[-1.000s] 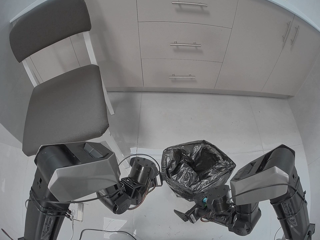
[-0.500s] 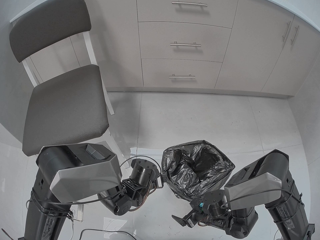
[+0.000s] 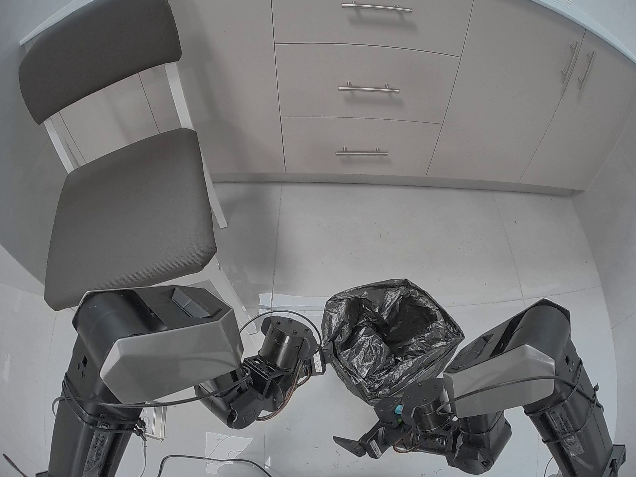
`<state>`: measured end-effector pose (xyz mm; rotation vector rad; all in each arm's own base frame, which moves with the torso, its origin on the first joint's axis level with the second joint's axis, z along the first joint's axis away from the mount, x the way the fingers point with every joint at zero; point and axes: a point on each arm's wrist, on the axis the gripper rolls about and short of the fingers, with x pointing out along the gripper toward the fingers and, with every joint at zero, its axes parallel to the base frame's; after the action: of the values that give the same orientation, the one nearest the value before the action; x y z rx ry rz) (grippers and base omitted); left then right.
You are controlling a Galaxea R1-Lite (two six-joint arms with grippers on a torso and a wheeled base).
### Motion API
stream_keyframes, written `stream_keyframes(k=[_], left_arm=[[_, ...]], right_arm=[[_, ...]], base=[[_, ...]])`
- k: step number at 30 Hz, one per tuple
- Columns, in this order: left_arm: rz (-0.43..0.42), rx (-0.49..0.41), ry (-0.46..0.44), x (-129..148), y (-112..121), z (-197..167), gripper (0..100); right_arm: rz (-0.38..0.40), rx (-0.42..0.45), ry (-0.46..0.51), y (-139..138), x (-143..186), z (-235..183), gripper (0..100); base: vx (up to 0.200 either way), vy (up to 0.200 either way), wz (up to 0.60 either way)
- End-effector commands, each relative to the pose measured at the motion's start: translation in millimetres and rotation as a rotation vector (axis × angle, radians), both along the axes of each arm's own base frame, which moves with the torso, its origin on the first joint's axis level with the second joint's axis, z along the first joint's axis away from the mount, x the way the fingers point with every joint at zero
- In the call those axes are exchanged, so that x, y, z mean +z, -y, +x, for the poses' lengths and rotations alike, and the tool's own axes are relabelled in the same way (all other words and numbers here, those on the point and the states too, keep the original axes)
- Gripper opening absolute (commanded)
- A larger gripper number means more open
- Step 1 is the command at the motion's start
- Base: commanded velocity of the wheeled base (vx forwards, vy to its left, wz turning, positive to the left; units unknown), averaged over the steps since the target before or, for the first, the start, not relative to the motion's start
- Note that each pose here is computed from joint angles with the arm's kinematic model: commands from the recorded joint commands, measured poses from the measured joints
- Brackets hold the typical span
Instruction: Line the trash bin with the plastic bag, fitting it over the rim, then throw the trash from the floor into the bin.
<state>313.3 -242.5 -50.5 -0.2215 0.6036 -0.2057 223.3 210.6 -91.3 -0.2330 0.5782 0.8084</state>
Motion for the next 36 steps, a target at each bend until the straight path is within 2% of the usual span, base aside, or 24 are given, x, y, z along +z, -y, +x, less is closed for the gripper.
stream_keyframes(k=[1,6,12,14,18,22,26,31,36], left_arm=[[0.0,-0.001,-0.001,-1,1,-1,100],[0.001,-0.004,-0.004,-1,1,-2,100],[0.005,-0.004,-0.007,-2,1,-2,100],[0.004,-0.004,-0.006,-2,1,-2,100],[0.004,-0.004,-0.006,-2,1,-2,100],[0.005,-0.004,-0.007,-2,0,-3,100],[0.005,-0.004,-0.007,-2,0,-3,100],[0.006,-0.004,-0.008,-2,0,-3,100],[0.007,-0.006,-0.009,-3,1,-3,100]], right_arm=[[0.05,-0.011,0.006,1,5,8,100],[0.051,-0.042,-0.044,3,7,15,100],[0.054,-0.043,-0.043,3,7,14,100],[0.084,-0.045,-0.009,5,10,13,100],[0.072,-0.046,-0.021,11,18,5,100],[0.13,-0.051,0.023,13,49,3,100],[0.171,-0.06,0.022,14,62,1,100],[0.184,-0.07,0.028,12,61,5,100],[0.226,-0.134,0.027,11,55,23,100]], base=[[0.0,0.0,0.0],[0.0,0.0,0.0],[0.0,0.0,0.0],[0.0,0.0,0.0],[0.0,0.0,0.0],[0.0,0.0,0.0],[0.0,0.0,0.0],[0.0,0.0,0.0],[0.0,0.0,0.0]])
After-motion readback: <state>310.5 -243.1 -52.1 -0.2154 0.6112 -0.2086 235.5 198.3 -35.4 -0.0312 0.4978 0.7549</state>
